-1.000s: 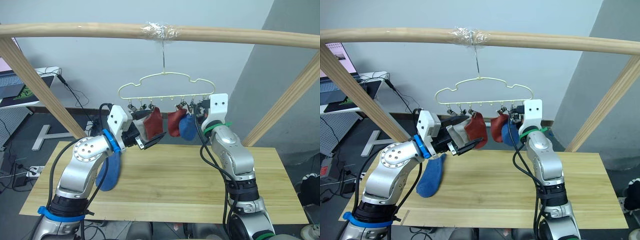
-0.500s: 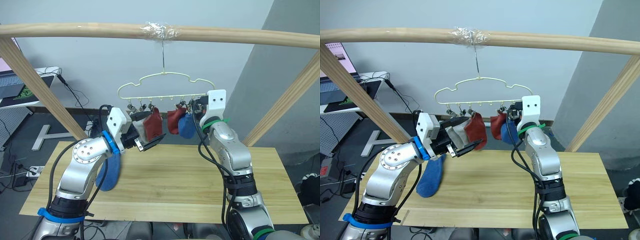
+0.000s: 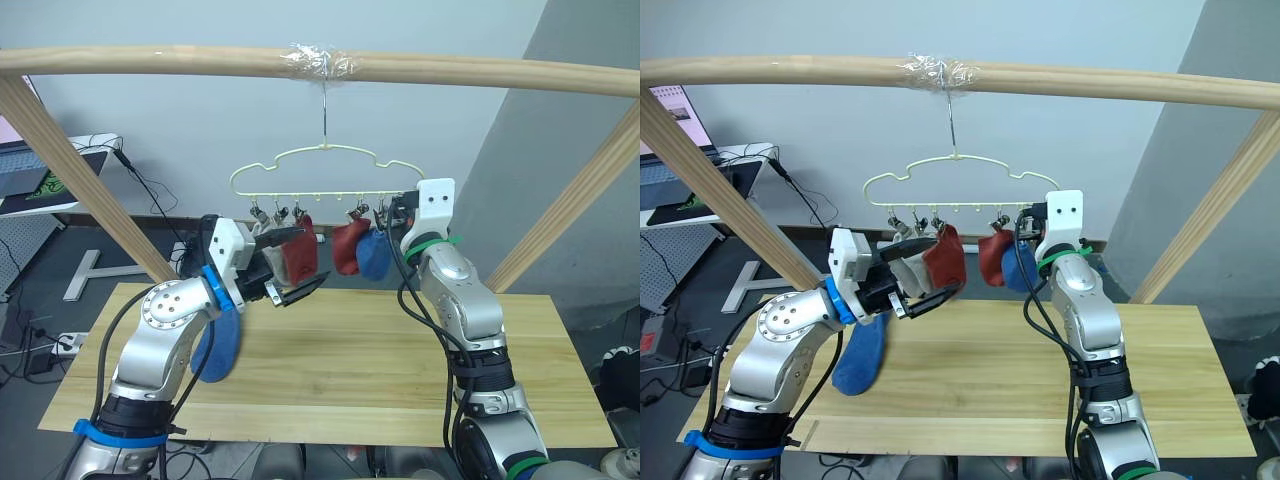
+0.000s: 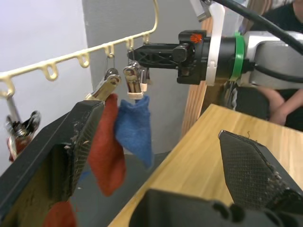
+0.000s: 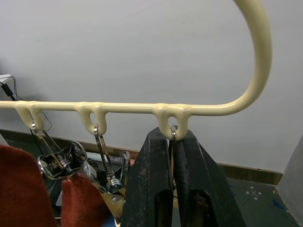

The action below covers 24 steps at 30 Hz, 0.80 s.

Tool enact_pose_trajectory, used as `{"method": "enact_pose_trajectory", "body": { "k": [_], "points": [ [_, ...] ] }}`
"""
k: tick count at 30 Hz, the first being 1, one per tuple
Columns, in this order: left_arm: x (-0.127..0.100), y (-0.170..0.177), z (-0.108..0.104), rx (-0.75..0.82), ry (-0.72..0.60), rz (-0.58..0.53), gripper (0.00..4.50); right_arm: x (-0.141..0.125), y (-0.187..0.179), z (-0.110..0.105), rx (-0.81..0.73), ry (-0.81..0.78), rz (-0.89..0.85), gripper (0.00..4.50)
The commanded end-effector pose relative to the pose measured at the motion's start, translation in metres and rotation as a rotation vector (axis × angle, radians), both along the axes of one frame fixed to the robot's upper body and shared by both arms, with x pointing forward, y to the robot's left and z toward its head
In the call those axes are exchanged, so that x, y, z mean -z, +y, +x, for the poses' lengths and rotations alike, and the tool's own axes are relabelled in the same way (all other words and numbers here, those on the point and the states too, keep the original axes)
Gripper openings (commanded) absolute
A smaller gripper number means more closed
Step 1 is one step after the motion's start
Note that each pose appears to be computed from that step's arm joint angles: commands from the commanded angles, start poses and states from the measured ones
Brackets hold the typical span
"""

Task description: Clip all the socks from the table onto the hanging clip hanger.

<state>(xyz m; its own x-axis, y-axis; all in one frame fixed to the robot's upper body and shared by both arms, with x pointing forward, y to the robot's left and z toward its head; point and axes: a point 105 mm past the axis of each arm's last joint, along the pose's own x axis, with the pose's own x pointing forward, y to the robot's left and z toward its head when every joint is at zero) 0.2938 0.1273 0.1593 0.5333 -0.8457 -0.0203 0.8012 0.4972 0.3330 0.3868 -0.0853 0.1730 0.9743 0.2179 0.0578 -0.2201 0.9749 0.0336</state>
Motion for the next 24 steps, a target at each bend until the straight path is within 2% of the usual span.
{"method": "enact_pose_trajectory", "body": {
  "k": [1, 7, 8, 11, 12, 14, 17, 20, 24],
  "points": [
    [0.002, 0.013, -0.003, -0.018, 0.002, 0.042, 4.5, -0.026, 0.0, -0.002, -0.003, -0.085, 0.021, 0.02],
    [0.017, 0.041, -0.001, -0.112, 0.044, 0.083, 4.5, -0.028, 0.001, -0.003, -0.009, -0.087, 0.024, 0.02],
    [0.024, 0.054, 0.004, -0.173, 0.07, 0.094, 4.5, -0.029, 0.001, -0.003, -0.011, -0.088, 0.023, 0.02],
    [0.068, 0.11, 0.017, -0.405, 0.191, 0.269, 4.5, -0.031, 0.003, -0.005, -0.017, -0.088, 0.024, 0.02],
    [0.076, 0.12, 0.02, -0.456, 0.209, 0.292, 4.5, -0.031, 0.003, -0.006, -0.02, -0.086, 0.023, 0.02],
    [0.087, 0.131, 0.026, -0.539, 0.275, 0.268, 4.5, -0.03, 0.002, -0.007, -0.023, -0.08, 0.021, 0.02],
    [0.093, 0.135, 0.03, -0.582, 0.313, 0.24, 4.5, -0.03, 0.002, -0.009, -0.026, -0.075, 0.018, 0.02],
    [0.12, 0.142, 0.034, -0.656, 0.43, 0.261, 4.5, -0.03, 0.003, -0.01, -0.033, -0.07, 0.011, 0.02],
    [0.144, 0.147, 0.045, -0.739, 0.525, 0.203, 4.5, -0.031, 0.006, -0.01, -0.045, -0.066, 0.002, 0.02]
  ]
}}
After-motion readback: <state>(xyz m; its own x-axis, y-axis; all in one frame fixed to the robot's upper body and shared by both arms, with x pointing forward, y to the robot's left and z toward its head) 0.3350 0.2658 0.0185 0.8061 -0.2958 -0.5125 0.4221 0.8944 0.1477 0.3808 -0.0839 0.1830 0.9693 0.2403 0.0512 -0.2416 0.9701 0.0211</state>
